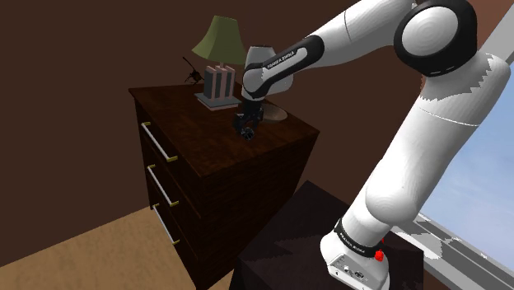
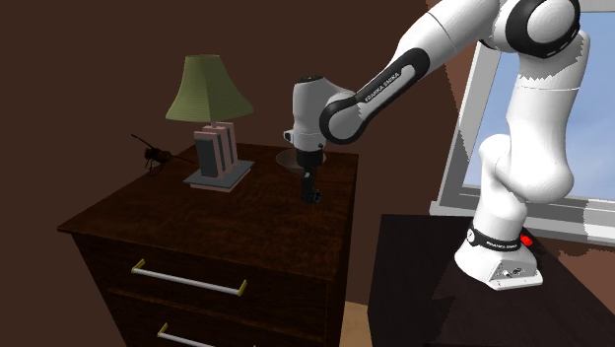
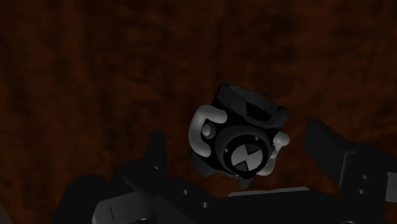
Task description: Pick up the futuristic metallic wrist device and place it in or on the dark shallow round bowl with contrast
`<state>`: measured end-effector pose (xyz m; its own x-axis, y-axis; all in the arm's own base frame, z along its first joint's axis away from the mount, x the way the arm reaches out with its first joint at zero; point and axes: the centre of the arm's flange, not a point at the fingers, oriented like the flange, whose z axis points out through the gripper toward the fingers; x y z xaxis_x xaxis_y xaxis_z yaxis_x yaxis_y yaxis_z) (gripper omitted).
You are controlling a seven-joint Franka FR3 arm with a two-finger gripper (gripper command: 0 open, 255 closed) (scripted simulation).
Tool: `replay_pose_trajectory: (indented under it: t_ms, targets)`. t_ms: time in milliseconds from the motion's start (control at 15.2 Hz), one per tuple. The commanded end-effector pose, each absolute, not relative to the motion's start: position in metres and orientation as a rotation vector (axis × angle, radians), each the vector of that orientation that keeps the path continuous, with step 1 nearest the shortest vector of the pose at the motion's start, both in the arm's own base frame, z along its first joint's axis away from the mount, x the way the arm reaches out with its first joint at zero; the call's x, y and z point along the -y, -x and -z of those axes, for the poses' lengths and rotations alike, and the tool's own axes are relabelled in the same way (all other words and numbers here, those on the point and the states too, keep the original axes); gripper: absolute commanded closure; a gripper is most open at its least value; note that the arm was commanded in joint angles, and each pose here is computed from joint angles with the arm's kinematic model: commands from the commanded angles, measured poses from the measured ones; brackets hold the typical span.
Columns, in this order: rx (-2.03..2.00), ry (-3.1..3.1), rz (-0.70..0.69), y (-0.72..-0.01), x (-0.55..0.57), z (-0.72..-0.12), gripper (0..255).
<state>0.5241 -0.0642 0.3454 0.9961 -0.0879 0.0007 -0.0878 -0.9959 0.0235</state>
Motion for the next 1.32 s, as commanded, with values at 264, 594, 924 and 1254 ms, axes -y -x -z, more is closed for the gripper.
replay_pose_trajectory:
  t_ms: [264, 594, 924, 1254]
  targets:
    - [0.137, -3.115, 0.000, -0.524, 0.064, -0.345, 255]
    - [0.137, -3.115, 0.000, -0.524, 0.064, -0.345, 255]
    - [0.137, -3.115, 0.000, -0.524, 0.064, -0.372, 255]
    - [0.137, -3.115, 0.000, -0.524, 0.064, -0.398, 255]
